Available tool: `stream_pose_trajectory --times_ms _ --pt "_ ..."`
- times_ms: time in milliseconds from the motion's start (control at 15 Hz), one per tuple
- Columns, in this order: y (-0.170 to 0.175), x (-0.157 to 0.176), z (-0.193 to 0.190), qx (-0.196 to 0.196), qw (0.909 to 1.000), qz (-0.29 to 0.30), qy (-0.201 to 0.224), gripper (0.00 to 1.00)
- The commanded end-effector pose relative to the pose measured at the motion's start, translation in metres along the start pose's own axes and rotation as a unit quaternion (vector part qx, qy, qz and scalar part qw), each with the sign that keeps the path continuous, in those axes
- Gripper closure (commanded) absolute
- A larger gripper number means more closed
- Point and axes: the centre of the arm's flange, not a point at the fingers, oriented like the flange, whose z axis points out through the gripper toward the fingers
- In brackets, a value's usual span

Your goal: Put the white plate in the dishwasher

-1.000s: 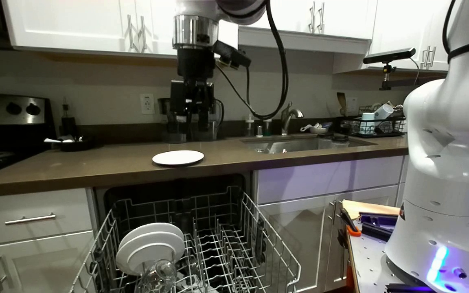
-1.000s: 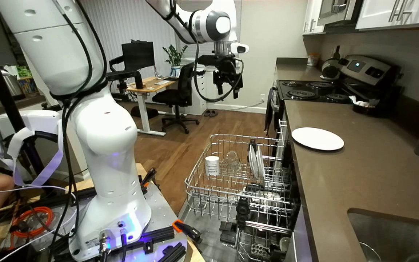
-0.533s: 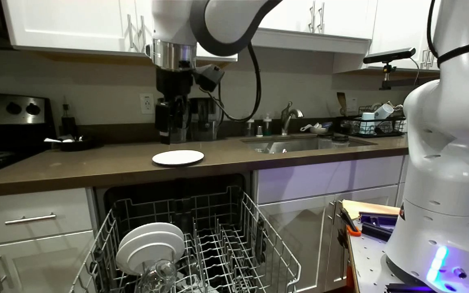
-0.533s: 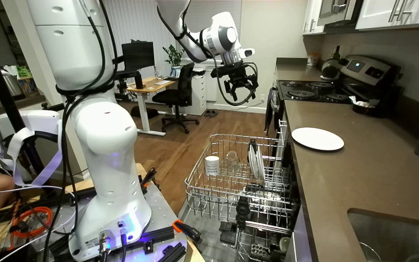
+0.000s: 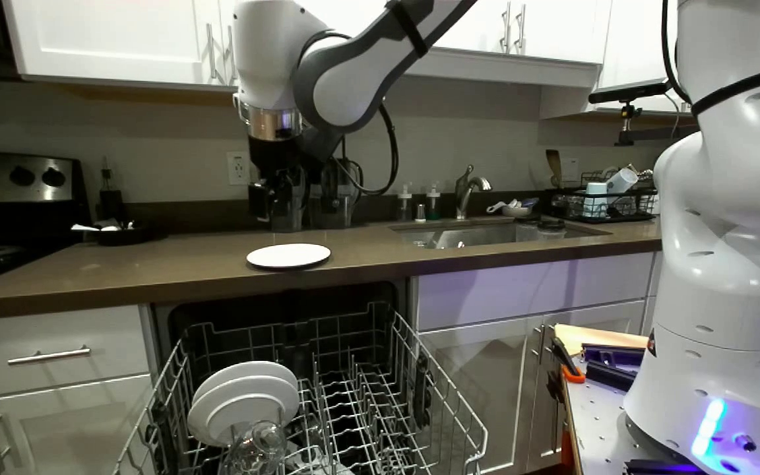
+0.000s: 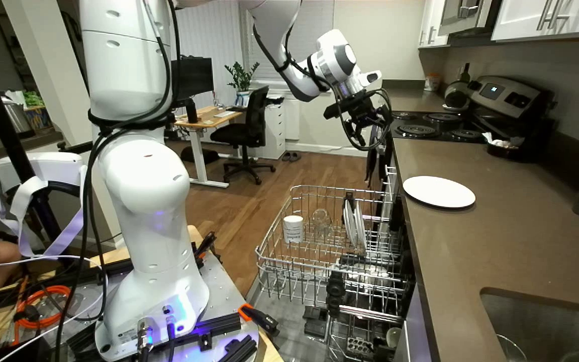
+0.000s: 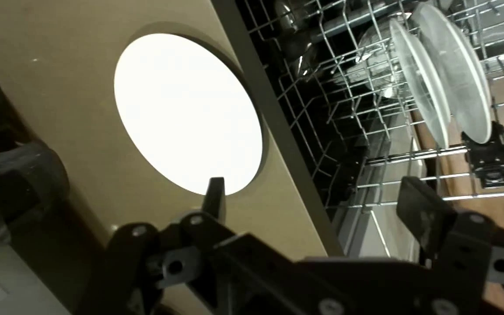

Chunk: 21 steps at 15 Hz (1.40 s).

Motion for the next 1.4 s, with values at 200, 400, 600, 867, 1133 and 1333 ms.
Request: stream_pose_trajectory --times_ms 200,400,600,867,1133,1333 --pt "0.013 0.009 0.051 -0.074 0.9968 0.028 -0.014 0.00" --pt "0.016 0.006 0.069 -0.104 0.9939 0.031 -0.018 0.00" --pt "0.014 0.001 0.083 -0.126 0.9916 0.022 -0.021 0.00" --pt "0.013 -0.007 0.088 -0.116 0.9929 0.007 -0.026 0.00" --pt "0.003 -0.008 0.090 -0.127 0.9917 -0.001 -0.019 0.00" --pt "-0.002 -0.005 0.096 -0.160 0.9861 -0.044 0.006 0.00"
